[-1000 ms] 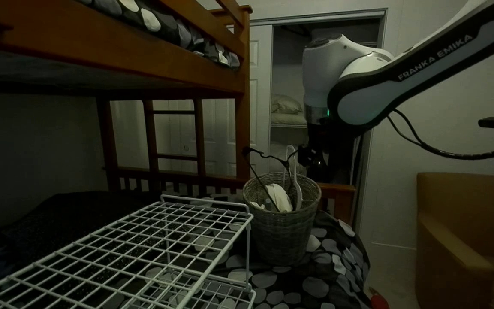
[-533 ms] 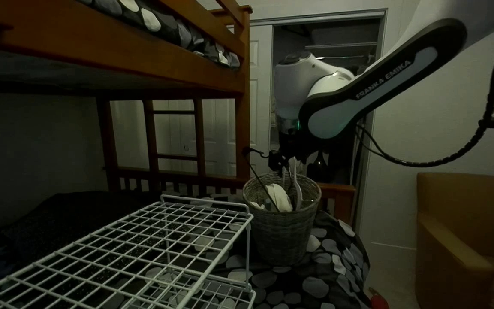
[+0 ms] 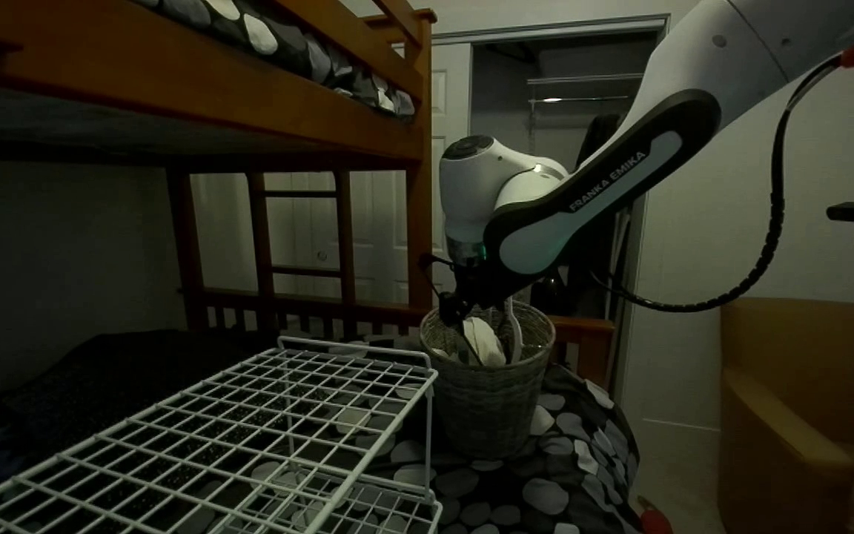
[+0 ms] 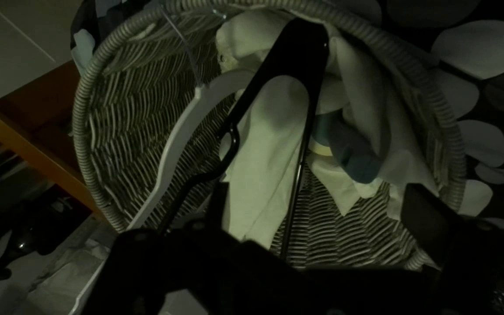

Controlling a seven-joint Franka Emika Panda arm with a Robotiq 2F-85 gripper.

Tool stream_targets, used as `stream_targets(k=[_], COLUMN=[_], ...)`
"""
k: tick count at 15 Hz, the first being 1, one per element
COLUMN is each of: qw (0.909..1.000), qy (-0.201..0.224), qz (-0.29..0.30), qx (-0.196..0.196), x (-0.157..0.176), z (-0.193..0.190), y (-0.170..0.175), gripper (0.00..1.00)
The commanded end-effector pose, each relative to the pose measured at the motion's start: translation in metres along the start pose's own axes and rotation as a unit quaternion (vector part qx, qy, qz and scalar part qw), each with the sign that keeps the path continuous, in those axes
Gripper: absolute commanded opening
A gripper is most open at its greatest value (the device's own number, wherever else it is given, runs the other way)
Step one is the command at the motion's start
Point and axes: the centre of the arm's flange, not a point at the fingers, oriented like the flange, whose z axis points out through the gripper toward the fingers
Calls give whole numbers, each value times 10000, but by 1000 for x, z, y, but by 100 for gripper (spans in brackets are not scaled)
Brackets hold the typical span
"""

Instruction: Remove the lint roller from the basket and put it on the bottom rack

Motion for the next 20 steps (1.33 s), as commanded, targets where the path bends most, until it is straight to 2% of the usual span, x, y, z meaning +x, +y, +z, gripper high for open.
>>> stream_targets(k=[1,2,3,6,8,12,18,19,20], qw=[9995,9992,9988,9971,9958,9948,9918,9914,9911], qy=[-263,-307,-308,-243,-210,-330,-473,-457,-441], qz=[127,202,308,696,857,942,1106,1147,1172], qx=[92,169,229,206,226,222,422,435,444], x=[-2,-1,1,11,16,19,6,5,5], z=[13,19,23,25,22,29,44,45,45], y=[-9,-12,-16,-24,-27,-33,-26,-24,-23], gripper=[100,100,85,69,68,76,68,58,57])
